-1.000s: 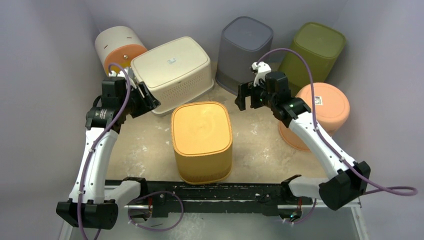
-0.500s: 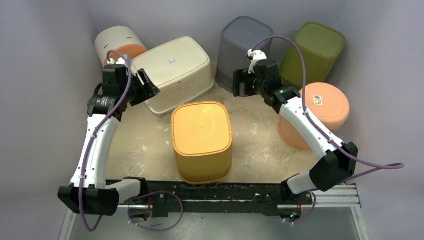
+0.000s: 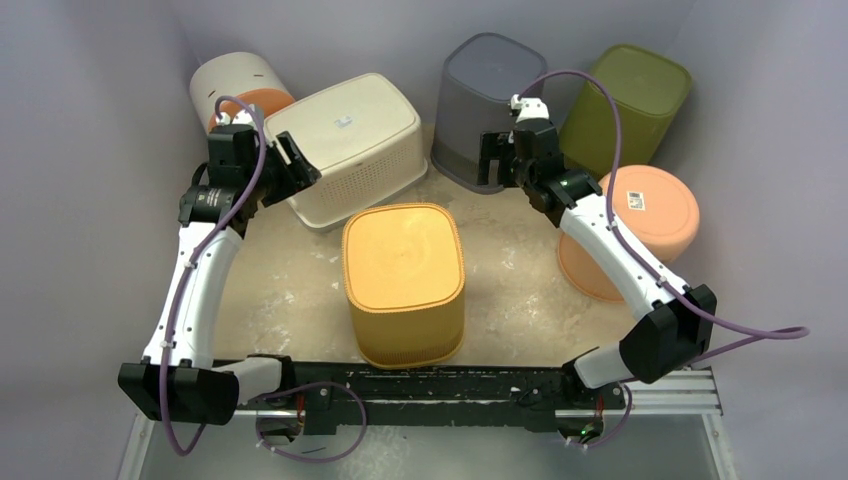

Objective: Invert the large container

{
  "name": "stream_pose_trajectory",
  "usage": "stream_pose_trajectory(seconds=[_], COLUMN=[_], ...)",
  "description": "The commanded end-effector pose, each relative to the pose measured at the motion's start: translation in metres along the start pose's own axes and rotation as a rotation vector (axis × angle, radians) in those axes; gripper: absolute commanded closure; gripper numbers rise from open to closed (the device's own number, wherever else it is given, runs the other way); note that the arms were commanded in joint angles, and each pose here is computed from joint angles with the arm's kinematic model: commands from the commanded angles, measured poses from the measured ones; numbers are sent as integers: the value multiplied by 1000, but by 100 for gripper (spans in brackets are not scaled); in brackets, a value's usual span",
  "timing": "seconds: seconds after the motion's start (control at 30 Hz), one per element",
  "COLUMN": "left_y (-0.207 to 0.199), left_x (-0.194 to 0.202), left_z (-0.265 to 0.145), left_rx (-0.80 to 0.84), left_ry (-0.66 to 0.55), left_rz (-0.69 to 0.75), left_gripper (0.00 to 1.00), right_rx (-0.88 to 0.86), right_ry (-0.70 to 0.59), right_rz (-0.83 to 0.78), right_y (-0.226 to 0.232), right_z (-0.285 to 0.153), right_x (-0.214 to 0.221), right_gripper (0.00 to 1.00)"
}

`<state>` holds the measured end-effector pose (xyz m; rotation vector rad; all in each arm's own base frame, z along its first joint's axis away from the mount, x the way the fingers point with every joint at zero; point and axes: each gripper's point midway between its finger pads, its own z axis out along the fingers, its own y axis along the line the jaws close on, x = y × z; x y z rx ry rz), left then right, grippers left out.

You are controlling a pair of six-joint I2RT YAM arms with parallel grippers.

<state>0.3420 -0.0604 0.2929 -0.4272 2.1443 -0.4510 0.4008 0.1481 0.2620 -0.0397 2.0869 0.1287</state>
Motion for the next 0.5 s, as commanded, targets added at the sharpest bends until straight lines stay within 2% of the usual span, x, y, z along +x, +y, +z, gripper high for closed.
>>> stream_pose_trajectory(seconds=[0.0, 0.47], left_y=[-11, -10], left_x=[-26, -21], left_z=[-6, -6], left_rx=[35, 39], left_ry=[-88, -81], left_rz=[-4, -7], left_gripper=[35, 33], right_rx=[37, 45], right_ry=[-72, -95], right_rz=[44, 46], right_y=[-6, -10], right_z=[-11, -18], right_x=[-24, -27], right_gripper=[0, 0])
